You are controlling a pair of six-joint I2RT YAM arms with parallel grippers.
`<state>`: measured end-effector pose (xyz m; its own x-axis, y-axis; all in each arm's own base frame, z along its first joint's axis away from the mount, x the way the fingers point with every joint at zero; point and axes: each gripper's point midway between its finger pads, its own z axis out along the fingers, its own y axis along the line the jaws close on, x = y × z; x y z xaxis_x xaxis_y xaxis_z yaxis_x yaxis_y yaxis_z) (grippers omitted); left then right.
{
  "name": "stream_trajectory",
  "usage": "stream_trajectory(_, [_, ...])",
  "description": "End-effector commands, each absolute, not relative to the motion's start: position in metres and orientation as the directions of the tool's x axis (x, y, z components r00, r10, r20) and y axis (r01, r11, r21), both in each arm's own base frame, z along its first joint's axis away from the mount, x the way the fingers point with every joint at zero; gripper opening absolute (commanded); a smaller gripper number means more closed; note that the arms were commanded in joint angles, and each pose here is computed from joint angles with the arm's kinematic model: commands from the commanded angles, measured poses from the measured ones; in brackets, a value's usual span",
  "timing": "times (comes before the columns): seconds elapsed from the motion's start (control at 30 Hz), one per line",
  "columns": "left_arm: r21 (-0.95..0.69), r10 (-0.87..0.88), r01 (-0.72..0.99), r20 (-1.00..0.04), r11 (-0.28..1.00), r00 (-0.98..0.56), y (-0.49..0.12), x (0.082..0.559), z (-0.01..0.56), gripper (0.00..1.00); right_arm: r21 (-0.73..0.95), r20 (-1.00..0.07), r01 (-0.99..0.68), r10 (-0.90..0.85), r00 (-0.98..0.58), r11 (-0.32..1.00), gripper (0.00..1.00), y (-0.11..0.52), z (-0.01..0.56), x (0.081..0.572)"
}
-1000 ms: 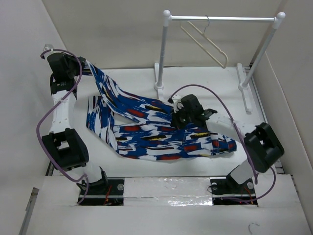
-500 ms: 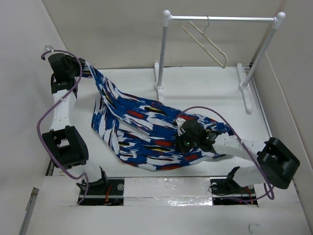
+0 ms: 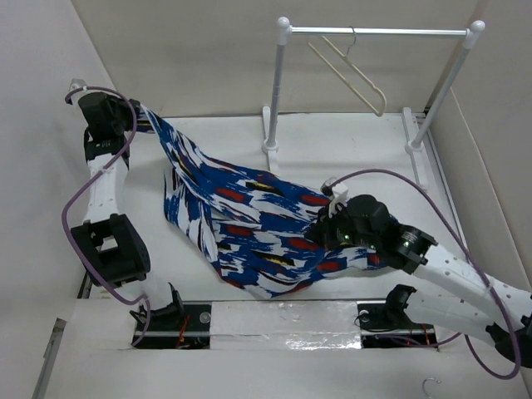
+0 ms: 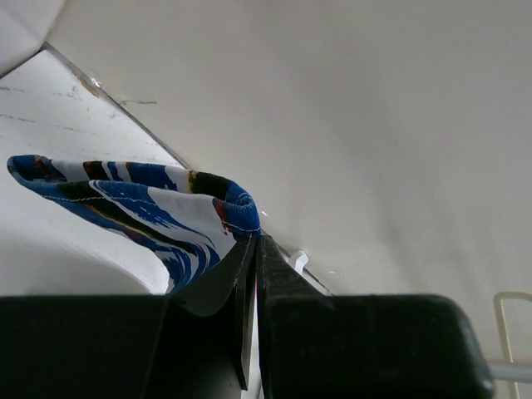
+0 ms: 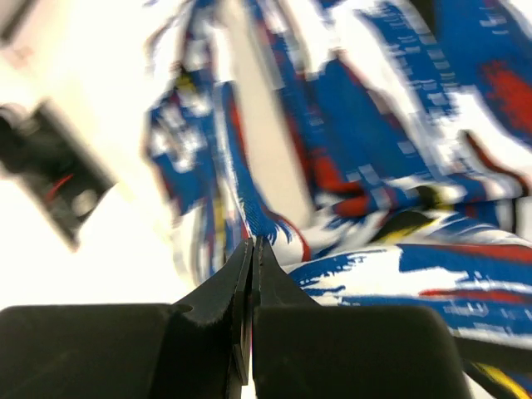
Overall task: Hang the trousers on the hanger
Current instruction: Flatten out the trousers at the center of the board.
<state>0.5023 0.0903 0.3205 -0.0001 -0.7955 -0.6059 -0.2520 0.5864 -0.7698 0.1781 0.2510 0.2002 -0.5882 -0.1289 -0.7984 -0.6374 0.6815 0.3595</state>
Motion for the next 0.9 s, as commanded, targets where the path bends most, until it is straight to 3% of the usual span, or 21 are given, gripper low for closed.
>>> stream_trajectory(0.0, [-0.778,-0.768,-0.109,-0.628,0.618,0.13,0.09,0.494,0.401,0.0,0.396,-0.738,-0.634,-0.181,-0.65,0.664,0.0,0.245,0.193,0.138])
stream_trajectory(0.23, [-0.793,-0.78,-0.124,-0.609,0.596,0.145,0.104,0.518,0.417,0.0,0.616,-0.46,-0.537,-0.291,-0.839,0.576,0.0,0.249,0.112,0.025])
stream_trajectory(0.37, [-0.779,-0.756,-0.131,-0.626,0.613,0.189,0.116,0.521,0.437,0.0,0.637,-0.396,-0.538,-0.364,-0.843,0.553,0.0,0.245,0.106,-0.01])
stream_trajectory(0.47, [-0.774,-0.753,-0.126,-0.633,0.62,0.182,0.115,0.523,0.441,0.0,0.624,-0.419,-0.578,-0.399,-0.816,0.526,0.0,0.242,0.124,-0.017])
stream_trajectory(0.5, [-0.775,-0.755,-0.127,-0.631,0.619,0.177,0.115,0.523,0.436,0.0,0.605,-0.449,-0.597,-0.393,-0.802,0.526,0.06,0.241,0.131,-0.013])
stream_trajectory(0.53, [-0.777,-0.755,-0.104,-0.628,0.62,0.188,0.112,0.519,0.443,0.0,0.584,-0.481,-0.615,-0.384,-0.788,0.53,0.32,0.241,0.138,-0.007])
stream_trajectory(0.6, [-0.779,-0.76,-0.121,-0.627,0.615,0.172,0.112,0.518,0.429,0.0,0.54,-0.575,-0.624,-0.294,-0.764,0.566,0.63,0.246,0.169,0.018])
stream_trajectory(0.63, [-0.771,-0.75,-0.131,-0.637,0.624,0.18,0.113,0.515,0.428,0.0,0.509,-0.623,-0.645,-0.273,-0.733,0.57,0.89,0.246,0.182,0.028])
stream_trajectory(0.67, [-0.769,-0.748,-0.144,-0.639,0.622,0.181,0.115,0.514,0.424,0.0,0.48,-0.658,-0.642,-0.239,-0.714,0.598,0.97,0.244,0.193,0.041])
stream_trajectory(0.7, [-0.769,-0.752,-0.173,-0.638,0.615,0.165,0.116,0.514,0.406,0.0,0.458,-0.722,-0.628,-0.149,-0.676,0.629,0.99,0.245,0.222,0.062])
stream_trajectory(0.73, [-0.77,-0.752,-0.167,-0.637,0.615,0.167,0.115,0.512,0.406,0.0,0.422,-0.756,-0.627,-0.127,-0.642,0.655,0.94,0.242,0.231,0.076])
stream_trajectory(0.8, [-0.769,-0.758,-0.193,-0.637,0.61,0.14,0.114,0.511,0.386,0.0,0.376,-0.821,-0.513,0.02,-0.571,0.772,0.73,0.224,0.255,0.126])
stream_trajectory(0.83, [-0.77,-0.759,-0.174,-0.636,0.614,0.14,0.111,0.508,0.388,0.0,0.33,-0.85,-0.479,0.035,-0.526,0.813,0.4,0.215,0.259,0.146])
stream_trajectory(0.87, [-0.775,-0.765,-0.167,-0.63,0.609,0.135,0.108,0.507,0.384,0.0,0.317,-0.868,-0.345,0.123,-0.481,0.883,0.22,0.191,0.265,0.183])
